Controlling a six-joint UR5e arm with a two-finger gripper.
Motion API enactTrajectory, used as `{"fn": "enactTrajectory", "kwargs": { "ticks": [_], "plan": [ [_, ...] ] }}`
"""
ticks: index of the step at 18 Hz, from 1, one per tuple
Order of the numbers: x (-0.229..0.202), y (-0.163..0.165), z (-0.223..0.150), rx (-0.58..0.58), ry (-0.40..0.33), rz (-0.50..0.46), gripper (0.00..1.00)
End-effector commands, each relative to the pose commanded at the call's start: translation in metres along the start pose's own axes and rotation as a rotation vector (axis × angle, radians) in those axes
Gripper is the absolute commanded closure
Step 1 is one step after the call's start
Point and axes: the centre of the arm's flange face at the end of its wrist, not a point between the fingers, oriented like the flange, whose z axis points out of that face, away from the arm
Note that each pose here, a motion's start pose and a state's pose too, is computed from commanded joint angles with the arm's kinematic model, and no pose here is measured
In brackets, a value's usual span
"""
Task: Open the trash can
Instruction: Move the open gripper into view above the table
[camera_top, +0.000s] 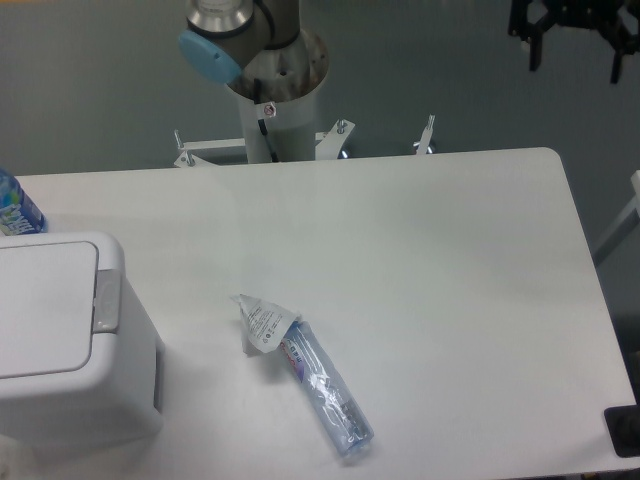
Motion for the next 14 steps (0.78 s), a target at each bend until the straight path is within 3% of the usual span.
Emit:
{"fn": "enactTrajectory", "kwargs": {
  "ticks": [7,11,14],
  "plan": [
    [0.008,-0.011,0.004,0.007,0.012,-0.001,0.0],
    [0.023,-0.042,0.008,0.025,0.003,-0.229,0.0],
    [0.039,-0.078,0.022,0.057,-0.011,-0.332,0.0]
  ]
}}
